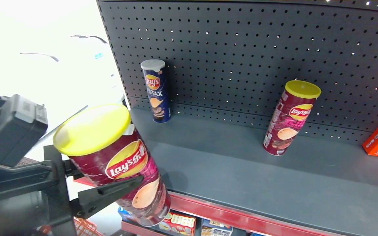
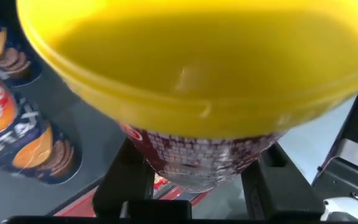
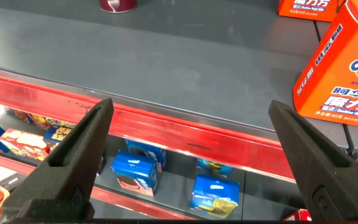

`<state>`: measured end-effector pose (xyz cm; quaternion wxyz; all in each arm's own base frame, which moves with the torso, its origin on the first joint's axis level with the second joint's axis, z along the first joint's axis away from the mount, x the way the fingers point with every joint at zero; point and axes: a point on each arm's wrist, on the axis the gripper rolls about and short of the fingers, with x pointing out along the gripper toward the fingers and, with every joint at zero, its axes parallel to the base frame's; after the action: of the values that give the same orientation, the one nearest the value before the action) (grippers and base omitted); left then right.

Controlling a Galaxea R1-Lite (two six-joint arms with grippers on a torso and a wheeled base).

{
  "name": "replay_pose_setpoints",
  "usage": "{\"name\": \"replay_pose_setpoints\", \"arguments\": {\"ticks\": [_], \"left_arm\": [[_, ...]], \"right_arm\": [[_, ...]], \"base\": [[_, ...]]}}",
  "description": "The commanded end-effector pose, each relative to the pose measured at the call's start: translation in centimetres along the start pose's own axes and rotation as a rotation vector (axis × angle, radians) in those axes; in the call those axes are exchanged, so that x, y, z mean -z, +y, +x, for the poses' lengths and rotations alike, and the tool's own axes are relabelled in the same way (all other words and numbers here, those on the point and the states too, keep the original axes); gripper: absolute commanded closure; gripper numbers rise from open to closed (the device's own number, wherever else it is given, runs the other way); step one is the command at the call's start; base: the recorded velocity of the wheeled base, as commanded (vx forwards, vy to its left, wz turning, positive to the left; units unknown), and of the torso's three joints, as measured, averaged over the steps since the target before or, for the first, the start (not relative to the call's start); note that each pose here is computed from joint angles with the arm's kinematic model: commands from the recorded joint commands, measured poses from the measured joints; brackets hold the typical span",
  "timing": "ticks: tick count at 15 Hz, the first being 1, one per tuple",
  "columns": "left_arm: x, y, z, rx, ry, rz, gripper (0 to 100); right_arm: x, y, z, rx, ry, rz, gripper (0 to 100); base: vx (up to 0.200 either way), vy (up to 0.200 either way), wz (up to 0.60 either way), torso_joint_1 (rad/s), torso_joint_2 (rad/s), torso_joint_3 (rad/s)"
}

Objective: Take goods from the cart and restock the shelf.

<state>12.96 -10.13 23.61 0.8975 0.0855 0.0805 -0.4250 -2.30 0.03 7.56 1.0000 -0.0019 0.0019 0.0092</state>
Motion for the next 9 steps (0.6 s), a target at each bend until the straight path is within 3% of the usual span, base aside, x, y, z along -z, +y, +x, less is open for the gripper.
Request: {"name": "replay_pose_setpoints", "arguments": {"ticks": [1, 5, 7, 9], "left_arm": [[0.4, 0.3, 1.9, 0.016, 0.051, -0.010, 100], [-0.8, 1.2, 4.8, 0.018, 0.066, -0.008, 100], [-1.3, 1.3, 6.4, 0.034, 0.073, 0.027, 100], [-0.9, 1.3, 7.2, 0.044, 0.095, 0.030, 100]], "right_arm": [[0.0, 0.0, 0.0, 0.000, -0.001, -0.001, 0], [0.0, 0.0, 0.0, 0.000, 0.001, -0.001, 0], [0.0, 0.0, 0.0, 0.000, -0.001, -0.001, 0], [0.0, 0.0, 0.0, 0.000, -0.001, -0.001, 0]], "base": [[0.000, 0.000, 0.00, 0.000, 0.00, 0.000], [0.000, 0.000, 0.00, 0.000, 0.00, 0.000], [0.000, 0.000, 0.00, 0.000, 0.00, 0.000], [0.000, 0.000, 0.00, 0.000, 0.00, 0.000]]}}
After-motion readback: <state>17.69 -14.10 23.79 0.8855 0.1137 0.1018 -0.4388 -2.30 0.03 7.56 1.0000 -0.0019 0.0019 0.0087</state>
